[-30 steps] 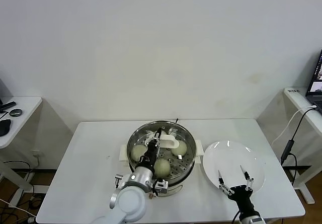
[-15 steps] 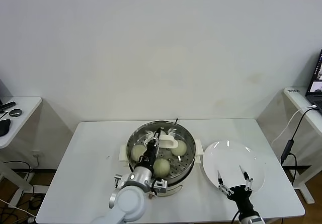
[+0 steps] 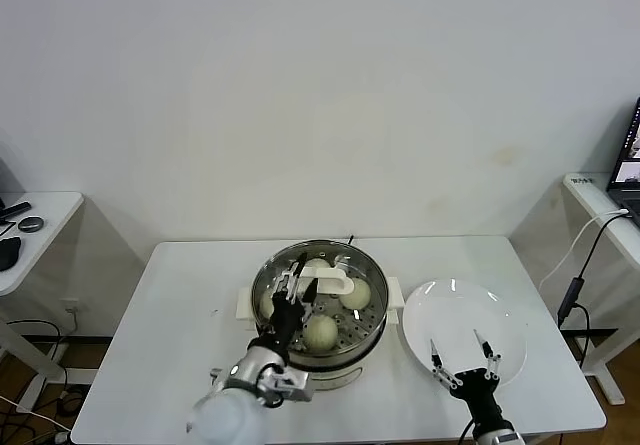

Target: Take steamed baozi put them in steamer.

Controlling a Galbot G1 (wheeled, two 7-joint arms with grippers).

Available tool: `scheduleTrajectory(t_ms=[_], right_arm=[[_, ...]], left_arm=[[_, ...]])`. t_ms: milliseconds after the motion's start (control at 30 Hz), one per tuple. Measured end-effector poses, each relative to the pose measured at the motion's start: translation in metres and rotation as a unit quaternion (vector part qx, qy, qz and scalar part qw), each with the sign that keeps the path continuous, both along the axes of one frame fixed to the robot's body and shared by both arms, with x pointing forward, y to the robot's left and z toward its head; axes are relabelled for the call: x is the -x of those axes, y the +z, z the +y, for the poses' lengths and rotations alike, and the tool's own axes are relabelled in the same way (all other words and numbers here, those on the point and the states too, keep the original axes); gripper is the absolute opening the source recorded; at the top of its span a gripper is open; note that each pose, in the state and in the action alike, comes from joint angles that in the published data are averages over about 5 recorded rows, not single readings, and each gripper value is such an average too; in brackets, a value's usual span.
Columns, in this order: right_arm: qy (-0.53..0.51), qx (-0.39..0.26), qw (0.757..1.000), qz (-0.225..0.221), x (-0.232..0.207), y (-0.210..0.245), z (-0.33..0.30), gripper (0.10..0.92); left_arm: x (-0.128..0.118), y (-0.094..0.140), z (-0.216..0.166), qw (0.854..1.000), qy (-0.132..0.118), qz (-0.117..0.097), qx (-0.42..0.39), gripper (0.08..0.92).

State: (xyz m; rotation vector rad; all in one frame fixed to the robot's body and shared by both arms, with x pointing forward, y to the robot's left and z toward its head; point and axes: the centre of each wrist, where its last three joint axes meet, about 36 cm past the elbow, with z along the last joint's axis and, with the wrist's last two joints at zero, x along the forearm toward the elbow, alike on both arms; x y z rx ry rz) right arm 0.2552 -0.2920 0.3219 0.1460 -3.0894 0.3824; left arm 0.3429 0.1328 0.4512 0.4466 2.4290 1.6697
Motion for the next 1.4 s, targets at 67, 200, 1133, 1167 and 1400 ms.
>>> scheduleTrajectory(t_ms=[67,200,1133,1167,1400], right_arm=[[0.002,0.0,1.0,0.0,0.0,0.001,0.001,0.823],[0.006,-0.002,1.0,0.0,0.0,0.002,0.003,0.823],[0.012,-0.075,0.997,0.034,0.013,0.022,-0.002,0.823],[0.012,-0.077,0.996,0.036,0.013,0.022,-0.002,0.823],[0.004,-0.09,0.994,0.055,0.014,0.026,0.005,0.823]], left_arm=[[0.009,0.002,0.006,0.999,-0.011,0.017,0.044,0.7],[0.028,-0.001,0.02,0.988,-0.034,0.054,0.137,0.797],[0.143,-0.069,0.122,0.824,0.154,0.11,0.534,0.823],[0.145,-0.072,0.123,0.822,0.158,0.111,0.536,0.823],[0.15,-0.09,0.13,0.81,0.18,0.119,0.545,0.823]])
